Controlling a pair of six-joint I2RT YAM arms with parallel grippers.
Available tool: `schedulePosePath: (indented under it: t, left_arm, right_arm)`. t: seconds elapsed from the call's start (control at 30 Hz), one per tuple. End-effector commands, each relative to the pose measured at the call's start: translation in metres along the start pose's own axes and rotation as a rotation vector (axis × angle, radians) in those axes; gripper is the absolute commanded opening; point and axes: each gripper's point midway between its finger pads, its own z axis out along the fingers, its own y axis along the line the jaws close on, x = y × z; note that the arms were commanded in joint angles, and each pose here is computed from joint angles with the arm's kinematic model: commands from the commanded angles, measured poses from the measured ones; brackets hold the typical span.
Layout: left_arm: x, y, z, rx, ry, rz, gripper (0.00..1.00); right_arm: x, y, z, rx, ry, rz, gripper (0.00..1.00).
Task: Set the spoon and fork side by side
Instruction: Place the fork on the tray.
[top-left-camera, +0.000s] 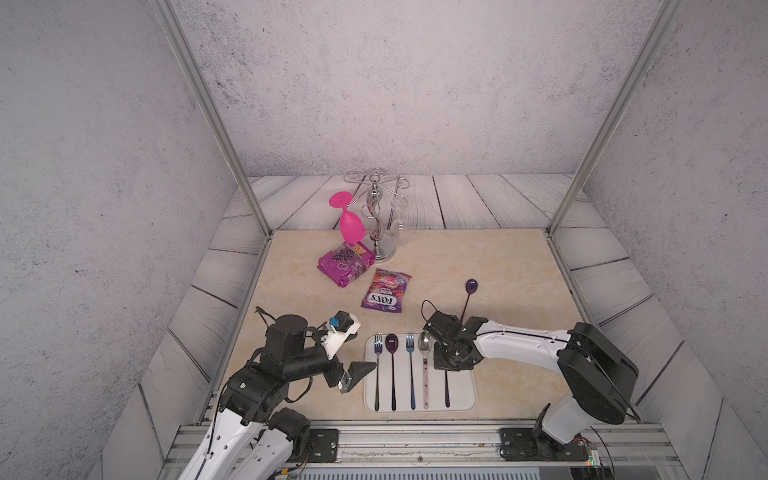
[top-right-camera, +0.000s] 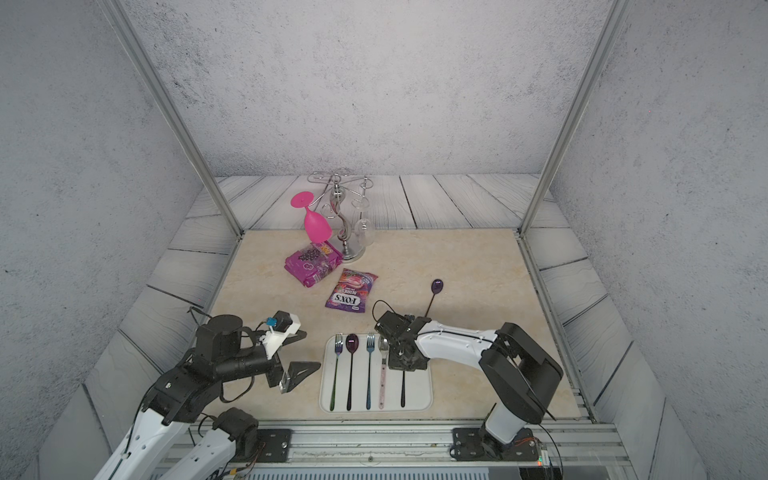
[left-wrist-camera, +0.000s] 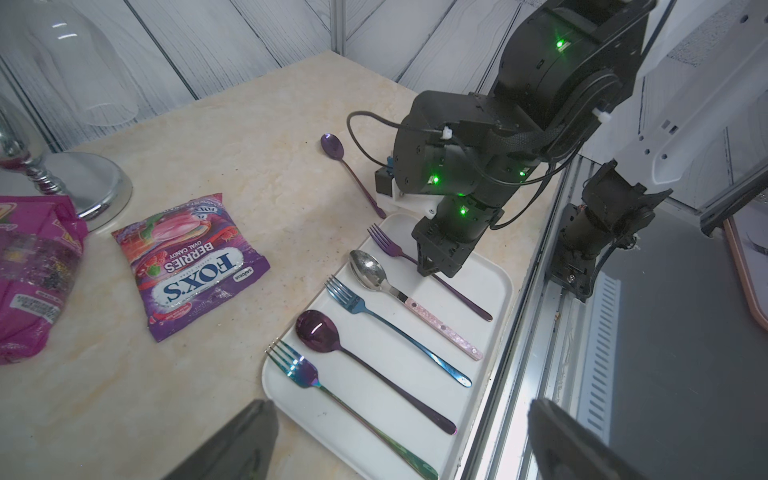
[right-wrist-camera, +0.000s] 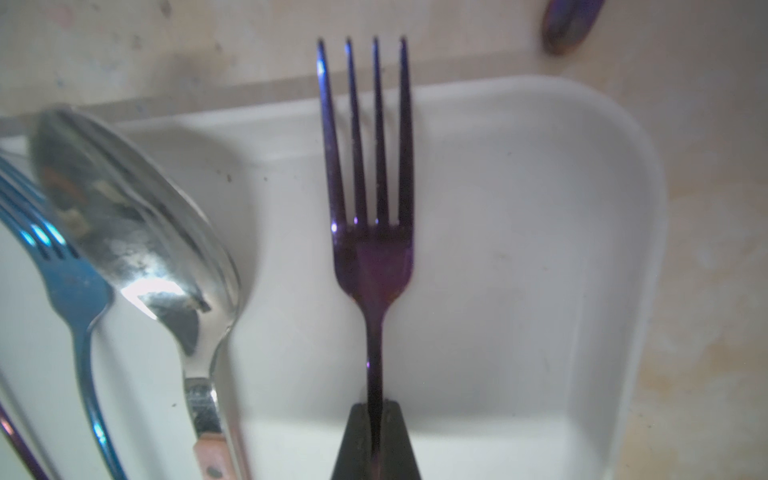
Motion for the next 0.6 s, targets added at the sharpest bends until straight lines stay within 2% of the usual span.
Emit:
schedulePosePath:
  t: [0.0,0.27,0.47,0.57]
  left_arm:
    - [-0.002,-0.003,0.0,0.018,-0.013,0.028,1.0]
    - [-0.003,0.0,-0.002,-0.006,-0.016,0.035,1.0]
    - [-0.001,0.014,0.005,-0.058,0.011,0.022,0.99]
    - [0.006,0.017,0.012,-0.041,0.052,0.035,0.99]
  right_arm:
    - [0.0,-0.004,0.001,0.032,0.001,0.011,0.0]
    - [0.0,-0.005,-0.006,0.037,0.002,0.013,0.26]
    - [-0.015,-0.008,-0.041,0.047,-0.073,-0.008,0.37]
    - [-0.031,-0.015,-0.06,0.064,-0.116,-0.005,0.4]
